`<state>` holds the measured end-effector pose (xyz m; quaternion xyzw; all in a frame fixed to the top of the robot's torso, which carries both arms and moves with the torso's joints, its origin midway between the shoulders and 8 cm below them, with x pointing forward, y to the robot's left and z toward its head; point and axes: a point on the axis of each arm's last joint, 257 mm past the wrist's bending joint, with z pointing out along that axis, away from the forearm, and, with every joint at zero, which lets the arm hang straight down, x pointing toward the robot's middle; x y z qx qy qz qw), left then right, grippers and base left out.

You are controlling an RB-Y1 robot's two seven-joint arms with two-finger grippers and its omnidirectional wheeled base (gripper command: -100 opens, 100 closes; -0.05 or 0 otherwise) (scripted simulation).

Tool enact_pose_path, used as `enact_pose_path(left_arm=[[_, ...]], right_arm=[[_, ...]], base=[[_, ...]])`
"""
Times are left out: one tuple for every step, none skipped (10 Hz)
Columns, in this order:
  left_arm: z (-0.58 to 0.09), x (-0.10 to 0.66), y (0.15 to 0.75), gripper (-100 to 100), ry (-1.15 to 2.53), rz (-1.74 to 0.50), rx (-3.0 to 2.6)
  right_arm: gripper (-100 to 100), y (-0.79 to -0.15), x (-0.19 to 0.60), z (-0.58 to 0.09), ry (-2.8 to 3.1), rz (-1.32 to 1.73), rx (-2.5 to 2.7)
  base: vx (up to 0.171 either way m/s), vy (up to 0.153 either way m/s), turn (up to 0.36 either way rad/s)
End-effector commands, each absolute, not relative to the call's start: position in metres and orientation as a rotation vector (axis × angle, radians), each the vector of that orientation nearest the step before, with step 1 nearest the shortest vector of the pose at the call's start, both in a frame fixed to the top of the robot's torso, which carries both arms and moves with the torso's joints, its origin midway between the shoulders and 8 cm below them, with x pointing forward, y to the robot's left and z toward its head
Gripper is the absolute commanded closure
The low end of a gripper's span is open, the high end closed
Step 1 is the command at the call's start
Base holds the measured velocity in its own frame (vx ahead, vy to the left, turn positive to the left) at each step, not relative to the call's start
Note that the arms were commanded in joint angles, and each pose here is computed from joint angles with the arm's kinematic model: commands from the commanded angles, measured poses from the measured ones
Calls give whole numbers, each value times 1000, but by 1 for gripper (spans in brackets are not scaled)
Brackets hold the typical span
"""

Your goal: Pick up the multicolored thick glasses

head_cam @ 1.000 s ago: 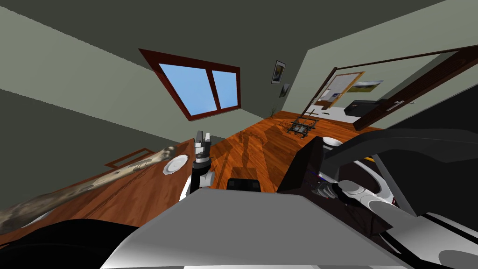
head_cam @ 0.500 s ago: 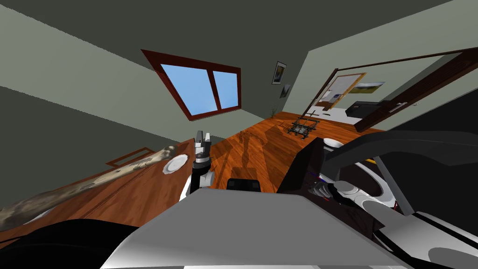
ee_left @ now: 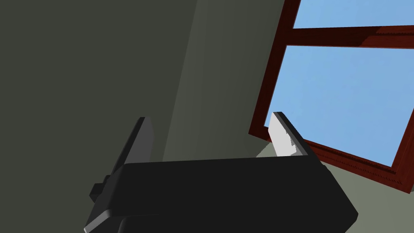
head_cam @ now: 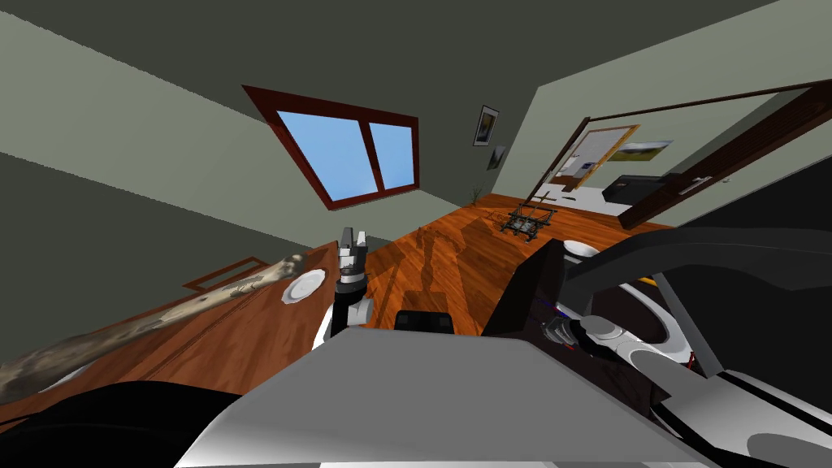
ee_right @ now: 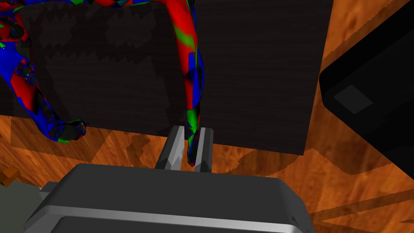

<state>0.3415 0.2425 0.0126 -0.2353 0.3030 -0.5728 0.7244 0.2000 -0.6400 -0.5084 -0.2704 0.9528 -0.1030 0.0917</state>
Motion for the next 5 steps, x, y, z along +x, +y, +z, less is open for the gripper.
enact_pose_path(left_arm=[[13, 342, 242, 0, 669, -1264, -519], [13, 342, 242, 0, 669, -1264, -519], [13, 342, 242, 0, 669, -1264, -519], [13, 342, 242, 0, 669, -1264, -519], [13, 342, 242, 0, 669, -1264, -519]], right_arm=[[100, -640, 200, -508, 2830, -306, -803], [100, -640, 200, -509, 2830, -305, -803], [0, -640, 200, -509, 2831, -305, -804], [100, -643, 204, -502, 2827, -306, -806], [100, -648, 210, -492, 2824, -306, -814]], base=[[0, 0, 0], [0, 0, 0], [0, 0, 0], [-20, 24, -31], [-53, 55, -64]])
